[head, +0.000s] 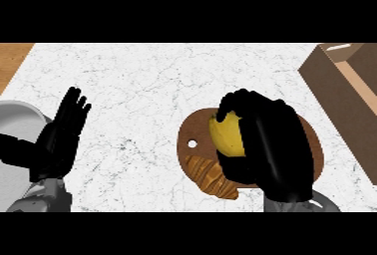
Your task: Pick the lemon from the cutting board and place it in the cardboard box
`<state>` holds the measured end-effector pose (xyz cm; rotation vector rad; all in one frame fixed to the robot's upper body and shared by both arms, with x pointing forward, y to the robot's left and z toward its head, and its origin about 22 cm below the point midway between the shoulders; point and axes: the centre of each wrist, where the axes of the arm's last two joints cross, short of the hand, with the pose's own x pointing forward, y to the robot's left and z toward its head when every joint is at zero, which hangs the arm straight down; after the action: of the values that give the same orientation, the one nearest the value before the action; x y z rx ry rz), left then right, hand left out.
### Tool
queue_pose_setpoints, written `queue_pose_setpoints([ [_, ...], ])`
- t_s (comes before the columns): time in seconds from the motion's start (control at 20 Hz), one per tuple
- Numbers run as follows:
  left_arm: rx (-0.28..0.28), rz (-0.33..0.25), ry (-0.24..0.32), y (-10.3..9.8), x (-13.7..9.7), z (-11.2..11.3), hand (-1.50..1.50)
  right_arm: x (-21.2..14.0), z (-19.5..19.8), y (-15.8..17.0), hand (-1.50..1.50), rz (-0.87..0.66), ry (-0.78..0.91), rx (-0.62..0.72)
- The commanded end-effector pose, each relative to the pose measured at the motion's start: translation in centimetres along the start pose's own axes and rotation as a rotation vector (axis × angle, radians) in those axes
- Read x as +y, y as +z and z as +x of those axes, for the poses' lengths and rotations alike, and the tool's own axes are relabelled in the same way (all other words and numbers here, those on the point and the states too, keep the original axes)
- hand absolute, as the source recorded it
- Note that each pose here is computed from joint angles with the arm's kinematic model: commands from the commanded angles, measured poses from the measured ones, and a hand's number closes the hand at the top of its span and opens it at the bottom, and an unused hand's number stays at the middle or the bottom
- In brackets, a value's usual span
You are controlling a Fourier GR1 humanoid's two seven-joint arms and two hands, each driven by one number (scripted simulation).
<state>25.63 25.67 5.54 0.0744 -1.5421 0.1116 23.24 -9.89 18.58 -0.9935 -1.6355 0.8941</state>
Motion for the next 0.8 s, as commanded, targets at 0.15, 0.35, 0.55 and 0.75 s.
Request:
queue_pose_setpoints([
  [0.15,-0.011,0.005,-0.009,-1.1,1.1,-0.6,0.00,-5.0,-4.7,-1.5,1.50,-0.214,-0.016,0.174],
  [0.35,-0.008,-0.005,-0.003,-0.3,-0.3,-1.2,0.00,-6.1,-5.3,-3.6,1.50,-0.208,-0.025,0.263],
  [0.55,0.001,-0.001,-0.003,-1.1,1.0,0.4,0.00,-9.0,-8.3,-4.5,1.50,-0.202,0.002,0.328],
  [0.75,-0.021,0.000,-0.021,-0.7,0.5,0.6,0.00,-9.5,-15.0,-6.7,1.50,-0.258,0.018,0.360],
])
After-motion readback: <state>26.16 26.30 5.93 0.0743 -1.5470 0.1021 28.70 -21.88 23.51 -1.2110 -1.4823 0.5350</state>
